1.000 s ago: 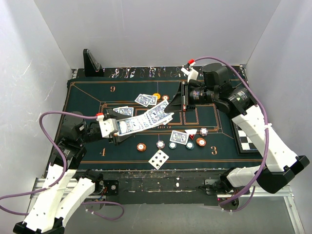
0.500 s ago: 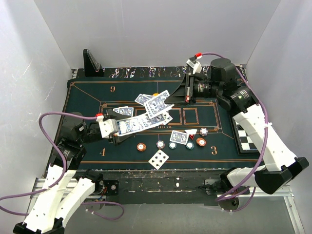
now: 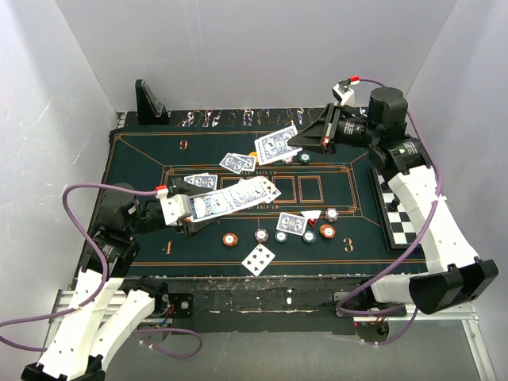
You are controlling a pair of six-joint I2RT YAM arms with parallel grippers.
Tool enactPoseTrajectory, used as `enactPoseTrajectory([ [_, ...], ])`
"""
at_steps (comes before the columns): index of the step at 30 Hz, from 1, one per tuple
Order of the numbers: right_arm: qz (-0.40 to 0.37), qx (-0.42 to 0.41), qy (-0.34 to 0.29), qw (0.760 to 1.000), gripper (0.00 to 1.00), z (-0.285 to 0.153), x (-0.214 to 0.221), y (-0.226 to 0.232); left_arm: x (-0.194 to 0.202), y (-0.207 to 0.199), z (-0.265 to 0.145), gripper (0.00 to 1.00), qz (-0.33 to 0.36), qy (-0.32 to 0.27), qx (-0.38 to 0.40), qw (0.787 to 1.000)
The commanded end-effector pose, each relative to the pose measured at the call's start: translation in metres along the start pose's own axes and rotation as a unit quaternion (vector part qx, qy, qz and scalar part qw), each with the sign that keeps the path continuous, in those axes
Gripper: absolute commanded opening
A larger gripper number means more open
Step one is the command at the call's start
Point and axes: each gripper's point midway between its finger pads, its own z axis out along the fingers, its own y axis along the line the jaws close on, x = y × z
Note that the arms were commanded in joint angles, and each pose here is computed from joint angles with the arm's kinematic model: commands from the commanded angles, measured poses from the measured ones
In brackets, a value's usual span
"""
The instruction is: Distribute texas hold em gaming equipment
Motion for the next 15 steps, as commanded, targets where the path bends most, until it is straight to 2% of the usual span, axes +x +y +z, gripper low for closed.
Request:
enactPoseTrajectory([
  [1,0.009,0.031,-0.012,0.999,0.01,0.011,-0.023,-0.048,-0.006,0.001,-0.002,0.00,0.007,-0.007,-0.005,1.000],
  [10,0.095,0.145,0.029,0.984,0.01,0.058,-0.019,-0.207,-0.008,0.000,-0.002,0.00,0.005,-0.009,-0.002,1.000],
  [15,0.113,0.208,0.039,0.971,0.01,0.075,-0.016,-0.276,-0.008,0.001,-0.001,0.00,0.003,-0.010,-0.001,1.000],
])
